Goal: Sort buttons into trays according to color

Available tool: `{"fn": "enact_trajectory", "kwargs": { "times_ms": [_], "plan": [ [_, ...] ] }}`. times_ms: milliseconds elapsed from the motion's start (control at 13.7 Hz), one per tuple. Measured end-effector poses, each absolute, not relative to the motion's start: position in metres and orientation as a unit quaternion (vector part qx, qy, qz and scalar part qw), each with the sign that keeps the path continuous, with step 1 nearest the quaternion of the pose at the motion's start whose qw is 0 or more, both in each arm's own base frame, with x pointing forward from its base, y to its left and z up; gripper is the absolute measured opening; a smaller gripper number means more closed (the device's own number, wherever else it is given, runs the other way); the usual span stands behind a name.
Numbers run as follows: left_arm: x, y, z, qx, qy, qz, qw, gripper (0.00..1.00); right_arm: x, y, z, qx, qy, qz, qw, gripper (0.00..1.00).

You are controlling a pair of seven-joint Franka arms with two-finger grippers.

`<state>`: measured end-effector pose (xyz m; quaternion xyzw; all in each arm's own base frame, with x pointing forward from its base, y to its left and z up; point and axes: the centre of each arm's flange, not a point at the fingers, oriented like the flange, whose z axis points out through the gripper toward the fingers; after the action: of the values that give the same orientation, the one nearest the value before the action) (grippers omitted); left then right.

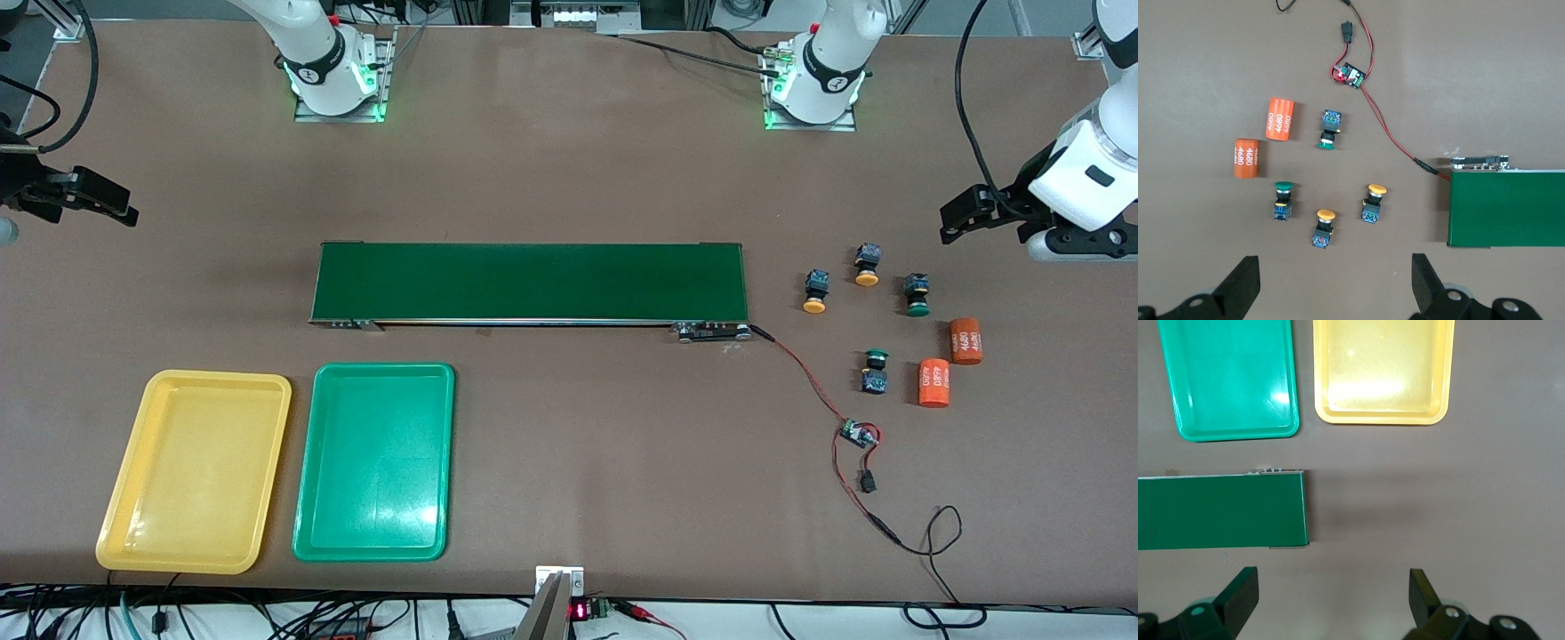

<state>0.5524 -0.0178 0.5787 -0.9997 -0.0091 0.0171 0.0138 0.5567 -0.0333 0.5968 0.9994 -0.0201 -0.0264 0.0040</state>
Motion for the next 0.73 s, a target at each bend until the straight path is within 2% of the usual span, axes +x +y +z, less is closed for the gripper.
{"fn": "enact_trajectory", "kwargs": {
  "times_ms": [728],
  "plan": [
    [0.547, -0.018, 0.568, -0.999, -0.009, 0.048, 0.014, 1.00, 0.557, -0.031, 0.597, 0.999, -0.018, -0.026, 0.004, 1.00]
  ]
}}
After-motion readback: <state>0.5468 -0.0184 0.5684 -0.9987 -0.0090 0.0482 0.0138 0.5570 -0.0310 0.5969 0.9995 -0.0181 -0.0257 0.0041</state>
